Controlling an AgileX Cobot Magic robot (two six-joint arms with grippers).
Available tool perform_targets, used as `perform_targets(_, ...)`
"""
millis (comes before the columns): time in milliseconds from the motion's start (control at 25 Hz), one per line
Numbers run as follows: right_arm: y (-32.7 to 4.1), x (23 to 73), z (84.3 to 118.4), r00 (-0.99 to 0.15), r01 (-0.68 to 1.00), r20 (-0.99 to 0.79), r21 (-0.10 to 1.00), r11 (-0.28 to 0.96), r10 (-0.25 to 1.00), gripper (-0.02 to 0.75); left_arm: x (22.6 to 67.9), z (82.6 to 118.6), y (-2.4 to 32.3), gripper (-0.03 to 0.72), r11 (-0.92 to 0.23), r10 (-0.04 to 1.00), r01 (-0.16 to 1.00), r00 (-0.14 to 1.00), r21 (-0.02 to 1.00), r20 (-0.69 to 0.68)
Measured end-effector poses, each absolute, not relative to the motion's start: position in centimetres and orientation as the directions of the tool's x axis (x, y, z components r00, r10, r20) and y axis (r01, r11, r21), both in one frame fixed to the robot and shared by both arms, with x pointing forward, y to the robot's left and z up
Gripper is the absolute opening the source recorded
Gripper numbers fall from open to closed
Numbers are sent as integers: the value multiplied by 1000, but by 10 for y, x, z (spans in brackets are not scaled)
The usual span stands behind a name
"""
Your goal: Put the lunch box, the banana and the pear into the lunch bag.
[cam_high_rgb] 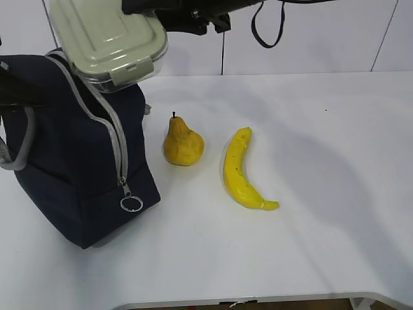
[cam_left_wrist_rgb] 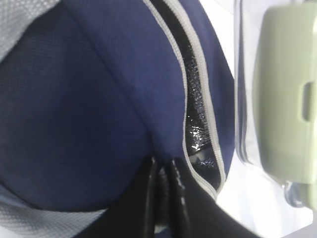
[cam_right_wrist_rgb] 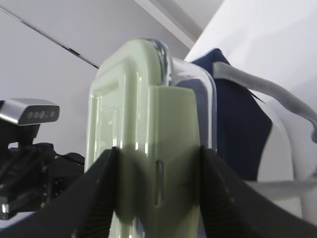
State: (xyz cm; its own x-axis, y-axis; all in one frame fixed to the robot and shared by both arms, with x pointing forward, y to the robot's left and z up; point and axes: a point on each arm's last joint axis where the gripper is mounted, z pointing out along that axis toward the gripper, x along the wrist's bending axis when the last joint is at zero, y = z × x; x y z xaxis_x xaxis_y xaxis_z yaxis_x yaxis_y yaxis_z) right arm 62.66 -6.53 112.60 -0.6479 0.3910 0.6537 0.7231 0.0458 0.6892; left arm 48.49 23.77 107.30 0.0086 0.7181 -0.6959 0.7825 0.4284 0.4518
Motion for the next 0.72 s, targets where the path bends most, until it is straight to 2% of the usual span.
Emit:
perform_targets(240,-43,633,1128,-690,689,619,721,79,375,377,485,1073,237,5,416,721,785,22,458,-693)
perform_targets(720,-20,638,1108,-805,536,344,770,345,484,377,484,1073,237,4,409,720,790,27,457,-693)
